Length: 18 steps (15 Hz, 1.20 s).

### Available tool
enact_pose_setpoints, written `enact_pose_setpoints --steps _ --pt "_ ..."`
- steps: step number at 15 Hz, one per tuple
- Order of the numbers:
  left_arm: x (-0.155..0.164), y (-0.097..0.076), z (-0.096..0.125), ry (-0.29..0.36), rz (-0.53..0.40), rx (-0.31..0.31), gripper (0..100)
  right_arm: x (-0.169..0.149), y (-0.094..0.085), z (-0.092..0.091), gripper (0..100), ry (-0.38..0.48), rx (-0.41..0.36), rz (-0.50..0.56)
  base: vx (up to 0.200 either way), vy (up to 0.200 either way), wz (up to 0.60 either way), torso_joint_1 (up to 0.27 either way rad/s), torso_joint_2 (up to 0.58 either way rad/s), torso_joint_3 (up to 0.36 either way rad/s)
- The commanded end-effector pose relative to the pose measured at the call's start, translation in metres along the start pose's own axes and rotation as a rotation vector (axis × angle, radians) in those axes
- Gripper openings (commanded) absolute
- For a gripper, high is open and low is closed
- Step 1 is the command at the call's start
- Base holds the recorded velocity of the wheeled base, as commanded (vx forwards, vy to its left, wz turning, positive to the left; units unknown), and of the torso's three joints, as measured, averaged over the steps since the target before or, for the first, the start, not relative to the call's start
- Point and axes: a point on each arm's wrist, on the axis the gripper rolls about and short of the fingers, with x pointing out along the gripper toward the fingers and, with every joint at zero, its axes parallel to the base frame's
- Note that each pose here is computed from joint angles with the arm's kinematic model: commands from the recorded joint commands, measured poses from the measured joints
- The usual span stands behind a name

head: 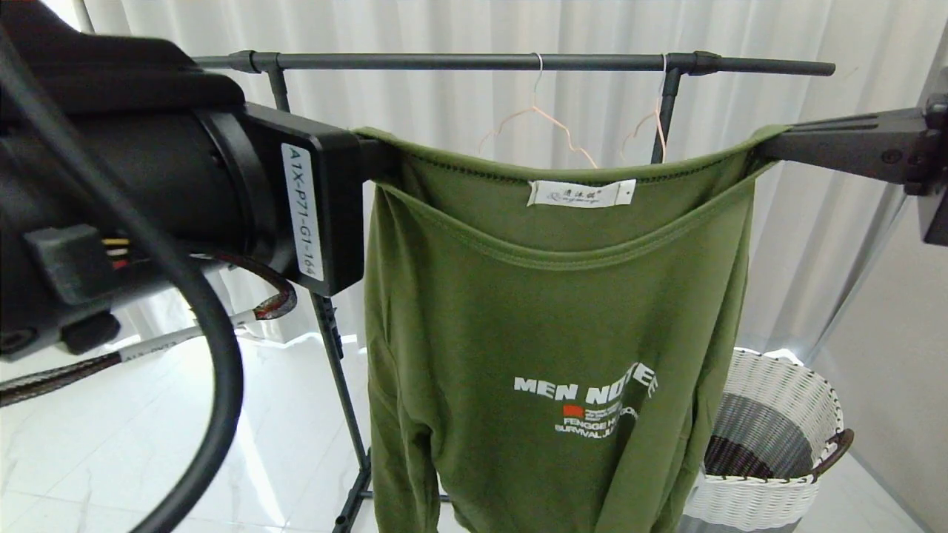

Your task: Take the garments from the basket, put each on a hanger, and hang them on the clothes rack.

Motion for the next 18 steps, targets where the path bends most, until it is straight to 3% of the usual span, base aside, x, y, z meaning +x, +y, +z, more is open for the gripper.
enact_pose_setpoints --steps 1,3,4,8,10,13,15,18 --pt "-0.003 -0.001 0.004 -0.025 -0.01 0.007 0 -0.02 0.003 0.004 0 -0.014 -0.006 -0.02 0.0 0.0 0.0 0.0 0.0 0.0" --pt "0.007 -0.005 0.01 -0.085 0.009 0.02 0 -0.048 0.015 0.003 0 0.03 0.011 -0.002 0.0 0.0 0.0 0.0 0.0 0.0" --pt "0.01 -0.004 0.012 -0.088 0.017 0.016 0 -0.054 0.018 0.002 0 0.036 0.014 0.01 0.0 0.0 0.0 0.0 0.0 0.0" --pt "0.039 -0.011 0.023 -0.088 0.059 -0.03 0 -0.08 0.052 -0.009 0 0.044 -0.003 0.237 0.0 0.0 0.0 0.0 0.0 0.0" --pt "0.044 -0.013 0.03 -0.103 0.063 -0.047 0 -0.082 0.055 -0.008 0 0.031 -0.016 0.27 0.0 0.0 0.0 0.0 0.0 0.0" --pt "0.046 -0.014 0.032 -0.105 0.065 -0.05 0 -0.081 0.055 -0.006 0 0.016 -0.043 0.259 0.0 0.0 0.0 0.0 0.0 0.0" --pt "0.04 -0.012 0.031 -0.081 0.057 -0.044 0 -0.078 0.053 -0.008 0 0.039 -0.043 0.185 0.0 0.0 0.0 0.0 0.0 0.0" --pt "0.007 -0.008 0.025 0.023 -0.025 -0.106 0 -0.05 0.036 -0.004 0 0.015 -0.041 0.03 0.0 0.0 0.0 0.0 0.0 0.0"
